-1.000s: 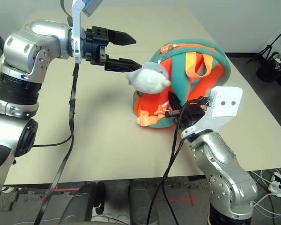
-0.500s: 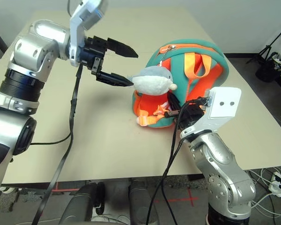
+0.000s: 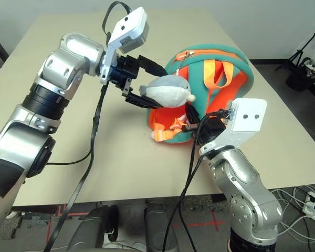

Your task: Put the pencil case into the backpack and zip it.

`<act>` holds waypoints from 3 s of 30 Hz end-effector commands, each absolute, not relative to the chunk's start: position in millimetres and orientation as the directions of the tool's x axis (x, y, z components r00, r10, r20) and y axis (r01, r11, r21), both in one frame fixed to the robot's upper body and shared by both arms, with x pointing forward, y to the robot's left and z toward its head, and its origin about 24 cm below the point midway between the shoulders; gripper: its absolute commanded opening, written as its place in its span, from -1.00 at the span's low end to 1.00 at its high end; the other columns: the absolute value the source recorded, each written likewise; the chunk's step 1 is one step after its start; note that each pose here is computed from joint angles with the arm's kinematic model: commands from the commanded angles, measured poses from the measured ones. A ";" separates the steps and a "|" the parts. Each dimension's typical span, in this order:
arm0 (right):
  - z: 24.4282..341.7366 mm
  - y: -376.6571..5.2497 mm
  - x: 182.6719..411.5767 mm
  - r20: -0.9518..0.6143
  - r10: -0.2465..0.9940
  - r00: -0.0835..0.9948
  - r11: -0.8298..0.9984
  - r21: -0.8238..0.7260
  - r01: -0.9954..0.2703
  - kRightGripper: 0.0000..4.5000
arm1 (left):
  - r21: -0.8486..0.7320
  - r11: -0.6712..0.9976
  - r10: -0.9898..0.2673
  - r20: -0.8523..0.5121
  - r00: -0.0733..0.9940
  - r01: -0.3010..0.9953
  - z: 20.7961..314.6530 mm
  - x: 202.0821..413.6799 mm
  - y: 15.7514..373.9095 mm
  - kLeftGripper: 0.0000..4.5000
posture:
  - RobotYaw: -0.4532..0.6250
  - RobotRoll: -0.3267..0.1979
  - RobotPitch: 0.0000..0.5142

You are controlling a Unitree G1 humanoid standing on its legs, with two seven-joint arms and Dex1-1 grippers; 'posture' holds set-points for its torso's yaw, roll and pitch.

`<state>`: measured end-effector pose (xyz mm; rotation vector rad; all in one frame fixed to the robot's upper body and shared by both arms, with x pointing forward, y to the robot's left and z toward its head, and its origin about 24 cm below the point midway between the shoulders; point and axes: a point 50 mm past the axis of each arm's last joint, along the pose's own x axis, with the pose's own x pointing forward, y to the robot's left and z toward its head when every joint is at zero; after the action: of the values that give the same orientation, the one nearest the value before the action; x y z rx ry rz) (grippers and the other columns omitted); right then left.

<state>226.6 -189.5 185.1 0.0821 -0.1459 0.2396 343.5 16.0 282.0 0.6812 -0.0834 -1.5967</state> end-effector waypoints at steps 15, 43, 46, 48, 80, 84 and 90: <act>185.5 -183.8 226.5 0.164 0.249 0.955 0.963 0.064 -0.262 -0.91 | 0.444 -0.173 -0.958 -0.283 -0.045 0.879 304.5 335.1 21.9 -0.89 | -0.45 0.25 -0.48; 181.7 -179.3 229.5 0.164 0.259 0.952 0.959 0.076 -0.274 -0.91 | -0.011 0.452 -0.892 -0.033 0.452 0.892 265.0 351.5 140.3 -0.89 | -0.42 0.25 -0.52; 181.1 -179.2 230.3 0.165 0.258 0.952 0.959 0.078 -0.273 -0.91 | -0.056 0.474 -0.881 -0.035 0.472 0.879 251.5 349.6 142.8 -0.89 | -0.41 0.25 -0.53; 180.6 -179.5 231.1 0.166 0.255 0.953 0.960 0.079 -0.270 -0.91 | -0.076 0.487 -0.873 -0.034 0.486 0.870 243.3 349.2 143.4 -0.89 | -0.41 0.25 -0.53; 180.2 -177.9 236.3 0.191 0.249 0.950 0.959 0.086 -0.269 -0.91 | -0.344 0.499 -0.856 -0.340 0.390 0.796 103.1 344.8 126.9 -0.89 | -0.43 0.25 -0.58; 179.8 -178.2 234.5 0.191 0.255 0.948 0.957 0.092 -0.276 -0.91 | -0.264 0.451 -0.887 -0.242 0.394 0.853 123.8 344.1 118.1 -0.89 | -0.43 0.25 -0.54; 184.7 -177.1 224.7 0.197 0.344 0.918 0.925 0.098 -0.367 -0.59 | -0.191 0.347 -0.937 -0.123 0.328 0.918 181.3 312.5 114.8 -0.16 | -0.41 0.25 -0.48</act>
<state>231.3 -179.6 180.4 0.1314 -0.1673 0.3183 322.3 112.3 169.5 -0.0863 0.2484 -1.1984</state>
